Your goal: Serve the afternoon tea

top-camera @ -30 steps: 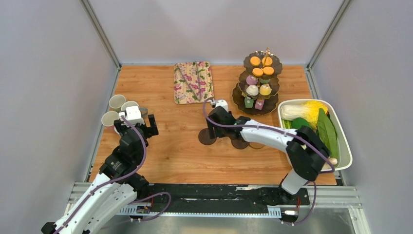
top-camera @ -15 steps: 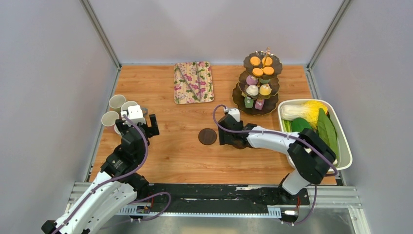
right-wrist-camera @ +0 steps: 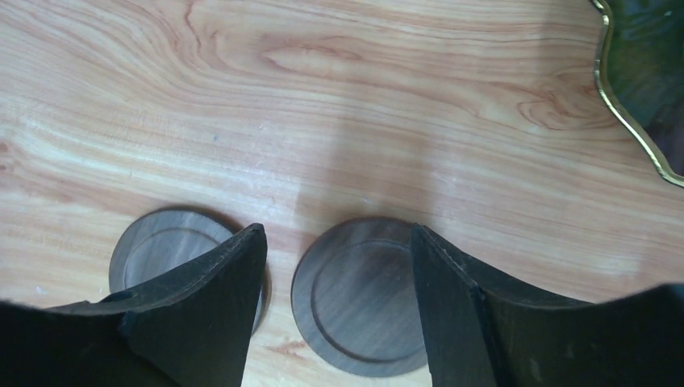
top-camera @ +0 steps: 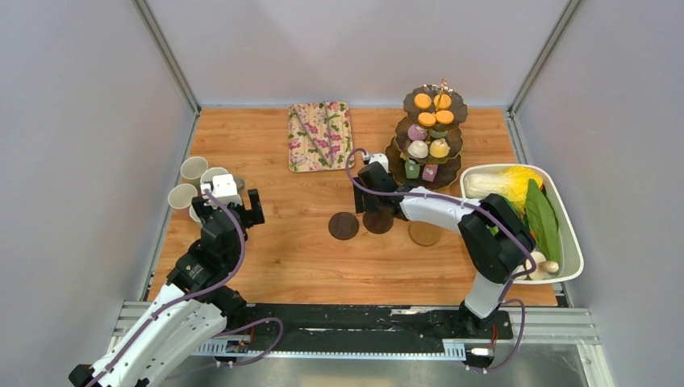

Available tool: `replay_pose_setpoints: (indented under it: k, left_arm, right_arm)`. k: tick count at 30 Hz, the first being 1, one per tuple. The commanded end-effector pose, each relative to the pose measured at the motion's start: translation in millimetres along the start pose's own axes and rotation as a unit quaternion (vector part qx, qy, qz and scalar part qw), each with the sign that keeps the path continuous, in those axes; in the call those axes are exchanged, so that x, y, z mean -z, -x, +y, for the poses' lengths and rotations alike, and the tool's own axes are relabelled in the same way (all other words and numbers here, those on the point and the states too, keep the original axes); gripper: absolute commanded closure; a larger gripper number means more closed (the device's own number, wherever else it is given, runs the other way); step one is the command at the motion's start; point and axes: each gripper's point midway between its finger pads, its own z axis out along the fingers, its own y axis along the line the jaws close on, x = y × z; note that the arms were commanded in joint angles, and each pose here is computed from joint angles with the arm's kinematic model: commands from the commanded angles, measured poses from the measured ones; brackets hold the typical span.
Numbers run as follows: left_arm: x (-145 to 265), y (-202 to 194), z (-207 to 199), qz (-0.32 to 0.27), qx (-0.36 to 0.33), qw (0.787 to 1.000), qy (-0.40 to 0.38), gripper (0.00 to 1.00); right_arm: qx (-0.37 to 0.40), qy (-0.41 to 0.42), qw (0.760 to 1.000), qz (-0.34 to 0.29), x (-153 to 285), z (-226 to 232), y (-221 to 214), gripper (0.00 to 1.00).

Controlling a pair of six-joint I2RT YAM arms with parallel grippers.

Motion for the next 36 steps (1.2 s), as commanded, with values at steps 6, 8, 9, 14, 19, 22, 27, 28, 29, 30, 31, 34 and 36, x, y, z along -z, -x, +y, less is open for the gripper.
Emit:
replay_pose_setpoints:
  k: [6, 8, 9, 14, 19, 22, 27, 28, 29, 30, 31, 34, 36]
  left_arm:
    - [2, -1, -30, 0.034, 0.044, 0.997, -0.061, 0.01]
    - [2, -8, -49, 0.067, 0.050, 0.992, -0.095, 0.01]
    - [4, -7, -59, 0.078, 0.055, 0.989, -0.115, 0.02]
    - [2, -29, -90, 0.142, 0.067, 0.975, -0.156, 0.02]
    - [1, -54, -106, 0.195, 0.058, 0.964, -0.174, 0.02]
    - [1, -63, -111, 0.213, 0.058, 0.958, -0.180, 0.02]
    - [3, -65, -113, 0.221, 0.060, 0.956, -0.182, 0.02]
    - [3, -63, -111, 0.219, 0.061, 0.957, -0.179, 0.02]
    - [3, -61, -110, 0.217, 0.061, 0.958, -0.178, 0.02]
    - [3, -59, -108, 0.215, 0.061, 0.959, -0.173, 0.02]
    - [4, -56, -107, 0.212, 0.062, 0.960, -0.171, 0.02]
    - [5, -44, -99, 0.198, 0.068, 0.965, -0.156, 0.01]
    - [6, -36, -94, 0.188, 0.073, 0.968, -0.148, 0.01]
  right_arm:
    - [0.007, -0.023, 1.000, -0.010, 49, -31, -8, 0.32]
    - [0.007, -0.017, 1.000, -0.001, 52, -35, -16, 0.31]
    - [0.010, -0.014, 1.000, 0.005, 52, -35, -20, 0.30]
    - [0.014, 0.010, 0.999, 0.033, 53, -29, -36, 0.22]
    - [0.022, 0.014, 0.998, 0.050, 47, -26, -44, 0.14]
    - [0.036, 0.014, 0.998, 0.059, 42, -23, -48, 0.10]
    - [0.045, 0.013, 0.995, 0.083, 29, -20, -60, 0.06]
    - [0.050, 0.011, 0.995, 0.086, 26, -19, -61, 0.06]
    - [0.056, 0.008, 0.995, 0.088, 24, -18, -62, 0.05]
    - [0.060, 0.004, 0.994, 0.090, 20, -19, -64, 0.05]
    - [0.062, -0.001, 0.994, 0.090, 17, -19, -63, 0.05]
    - [0.063, -0.023, 0.994, 0.087, 9, -24, -59, 0.07]
    - [0.062, -0.028, 0.994, 0.086, 3, -24, -55, 0.08]
